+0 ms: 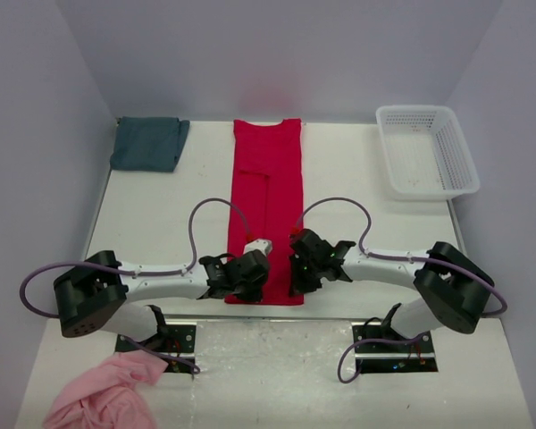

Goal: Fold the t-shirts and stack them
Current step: Grab the bottom of the folded rectangular tshirt with both arms

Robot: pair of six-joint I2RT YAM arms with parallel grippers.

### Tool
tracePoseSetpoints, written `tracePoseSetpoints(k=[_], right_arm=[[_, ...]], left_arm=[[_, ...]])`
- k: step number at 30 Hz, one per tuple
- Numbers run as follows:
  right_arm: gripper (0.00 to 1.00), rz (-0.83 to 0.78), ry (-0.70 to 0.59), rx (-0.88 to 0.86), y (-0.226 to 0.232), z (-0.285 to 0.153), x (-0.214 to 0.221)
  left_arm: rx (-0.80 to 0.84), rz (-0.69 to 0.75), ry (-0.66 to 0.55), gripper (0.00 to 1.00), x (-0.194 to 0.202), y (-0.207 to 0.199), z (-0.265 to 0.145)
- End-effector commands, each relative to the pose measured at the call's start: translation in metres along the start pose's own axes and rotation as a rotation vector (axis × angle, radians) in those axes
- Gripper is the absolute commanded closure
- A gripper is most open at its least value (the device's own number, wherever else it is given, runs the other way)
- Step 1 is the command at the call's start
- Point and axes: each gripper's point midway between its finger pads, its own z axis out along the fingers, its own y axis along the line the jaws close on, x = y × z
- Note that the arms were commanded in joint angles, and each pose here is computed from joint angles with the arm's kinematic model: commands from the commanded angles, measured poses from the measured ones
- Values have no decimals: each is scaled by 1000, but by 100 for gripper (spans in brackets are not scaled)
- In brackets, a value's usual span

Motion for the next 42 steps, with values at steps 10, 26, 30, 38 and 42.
tracePoseSetpoints(k=[10,26,30,38,42], right_arm=[[100,-23,-77,140,-19,-5,-11],[38,-46,-254,186,-5,-89,-39],[37,10,-280,103,-2,-88,-35],[42,138,-278,-77,-9,-66,-23],[49,174,-235,-111,-15,-46,-8]], left_arm=[[-106,6,27,98,12,23,-8],[-369,4,-209,63,-43,33,-92],[-364,-73,-232,52,-43,51,-94],[-99,-266,-222,50,-25,79,-85],[-87,-294,-201,50,-19,77,-77]])
